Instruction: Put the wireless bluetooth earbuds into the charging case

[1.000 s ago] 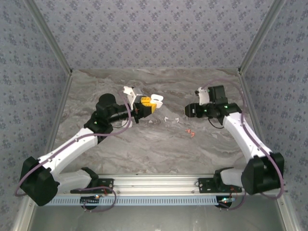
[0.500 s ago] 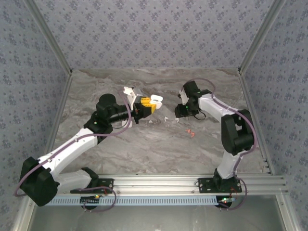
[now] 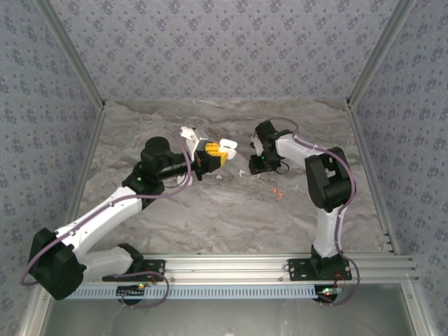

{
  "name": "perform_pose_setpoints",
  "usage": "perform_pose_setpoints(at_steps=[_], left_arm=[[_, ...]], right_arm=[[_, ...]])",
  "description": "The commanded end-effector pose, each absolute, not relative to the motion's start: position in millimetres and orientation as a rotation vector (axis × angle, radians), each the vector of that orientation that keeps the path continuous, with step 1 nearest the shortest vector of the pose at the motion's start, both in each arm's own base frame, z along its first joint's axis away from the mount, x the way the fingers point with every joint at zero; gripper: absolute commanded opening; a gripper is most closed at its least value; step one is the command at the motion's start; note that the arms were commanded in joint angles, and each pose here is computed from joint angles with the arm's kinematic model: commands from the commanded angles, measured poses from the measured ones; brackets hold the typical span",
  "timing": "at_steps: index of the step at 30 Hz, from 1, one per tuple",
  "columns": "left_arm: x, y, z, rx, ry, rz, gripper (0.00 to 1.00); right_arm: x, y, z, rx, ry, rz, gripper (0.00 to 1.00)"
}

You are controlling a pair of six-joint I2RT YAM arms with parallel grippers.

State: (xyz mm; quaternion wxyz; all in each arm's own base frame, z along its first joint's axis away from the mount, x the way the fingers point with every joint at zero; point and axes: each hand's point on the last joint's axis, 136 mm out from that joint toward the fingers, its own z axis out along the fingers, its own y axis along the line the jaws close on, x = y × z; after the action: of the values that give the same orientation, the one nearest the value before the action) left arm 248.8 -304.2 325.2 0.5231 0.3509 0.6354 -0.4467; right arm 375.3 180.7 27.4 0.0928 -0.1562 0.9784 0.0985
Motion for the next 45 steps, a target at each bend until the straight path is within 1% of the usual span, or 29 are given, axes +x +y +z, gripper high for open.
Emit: perform_pose_setpoints(at_steps=[1, 12, 14, 17, 23, 28, 39, 45], left_arm=[[244, -302, 340, 0.85, 1.467, -1.054, 0.0], [244, -303, 340, 0.849, 1.474, -1.06, 0.0], [244, -303, 340, 0.849, 1.475, -1.06, 0.0], [244, -304, 340, 0.851, 1.477, -1.06, 0.0], [244, -305, 339, 0.853, 1.48, -1.062, 0.0], [244, -305, 335, 0.846, 1.49, -1.07, 0.0], [247, -312, 329, 0.798, 1.479, -1.164, 0.0], [251, -322, 326, 0.791, 1.486, -1.224, 0.0]], right_arm=[[370, 181, 23, -0.499, 2.944, 0.275, 0.4], [369, 183, 15, -0.521, 2.949, 0.275, 0.33], [369, 184, 16, -0.53, 2.948, 0.274, 0.3], [370, 184, 21, -0.539, 2.936, 0.276, 0.27], [368, 179, 49, -0.56, 2.861, 0.249, 0.25], [360, 175, 92, -0.599, 2.727, 0.252, 0.24], [313, 186, 250, -0.795, 2.175, 0.383, 0.23], [286, 195, 311, -0.863, 1.896, 0.426, 0.23]])
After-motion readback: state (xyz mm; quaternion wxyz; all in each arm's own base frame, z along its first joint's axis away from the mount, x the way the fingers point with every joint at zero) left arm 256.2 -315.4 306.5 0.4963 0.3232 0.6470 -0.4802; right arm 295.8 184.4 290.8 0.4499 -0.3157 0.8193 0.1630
